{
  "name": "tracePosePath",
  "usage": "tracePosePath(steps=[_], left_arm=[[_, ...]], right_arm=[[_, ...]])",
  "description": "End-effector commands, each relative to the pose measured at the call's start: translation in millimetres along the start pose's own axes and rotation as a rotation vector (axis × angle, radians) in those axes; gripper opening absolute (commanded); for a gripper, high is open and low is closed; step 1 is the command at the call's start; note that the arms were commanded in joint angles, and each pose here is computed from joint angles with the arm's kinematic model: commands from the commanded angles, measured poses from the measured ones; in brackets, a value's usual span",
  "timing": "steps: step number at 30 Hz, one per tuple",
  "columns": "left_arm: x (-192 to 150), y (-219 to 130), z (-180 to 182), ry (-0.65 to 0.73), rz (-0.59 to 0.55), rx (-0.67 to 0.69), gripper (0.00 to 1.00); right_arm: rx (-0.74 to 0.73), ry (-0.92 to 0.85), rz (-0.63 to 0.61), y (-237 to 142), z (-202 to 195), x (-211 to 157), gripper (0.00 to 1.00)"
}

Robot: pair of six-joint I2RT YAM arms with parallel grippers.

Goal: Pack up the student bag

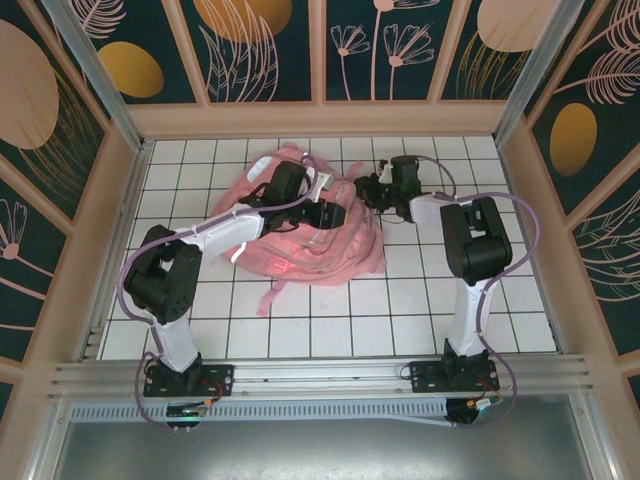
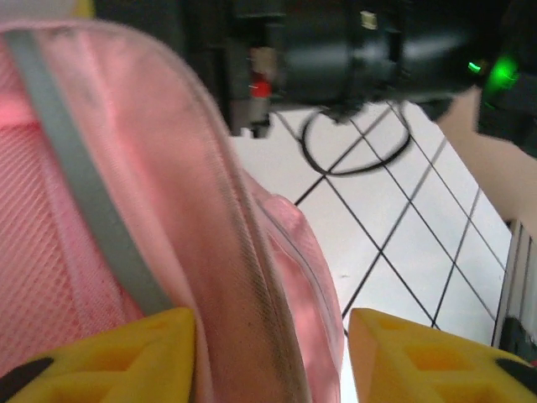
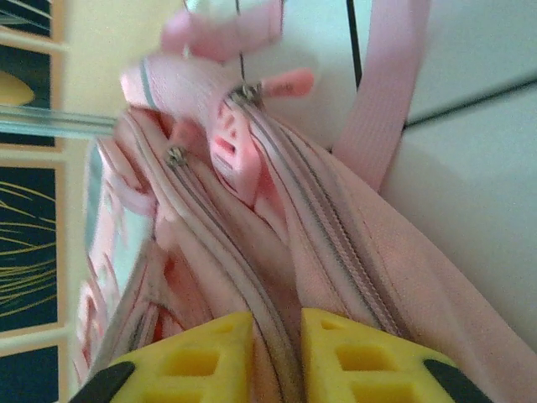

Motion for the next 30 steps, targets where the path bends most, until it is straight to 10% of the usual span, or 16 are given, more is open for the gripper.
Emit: tracePosePath(steps=[1, 13, 21, 25, 30], left_arm=[[31.1, -22.9, -49.3, 0.245, -0.032, -0.142, 0.55], [-89.9, -76.8, 16.9, 1.001, 0.384, 0.111, 0.75], [-73.2, -50.4, 62.2, 1.239, 0.466, 0.348, 0.86], [-105.9, -38.2, 88.4, 1.341, 0.627, 0.348, 0.68], [-84.3, -30.8, 56.1, 1.224, 0.467, 0.256, 0.07]], right_arm=[[0.015, -0.076, -0.018, -32.7, 14.3, 14.3, 0.29], [-0.22, -0.17, -0.056, -126.3, -17.6, -30.9, 0.4], [-0.221, -0.274, -0.023, -128.0, 1.5, -81.0, 0.41], [-0.19, -0.281, -0.003, -125.7, 14.8, -93.5, 0.41], [-0.155, -0.198, 0.004, -129.3, 21.7, -109.0, 0.41]])
Point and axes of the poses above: each hand's point on the last joint's axis, 136 mm out from that joint toward the fingers, its own y axis out along the fingers, its own z axis along the line the jaws close on, x = y × z, the point moved 1 cm from there along -y, back along the fingers, and after that the axes turned 11 degrees about y, right-handed, at the moved point
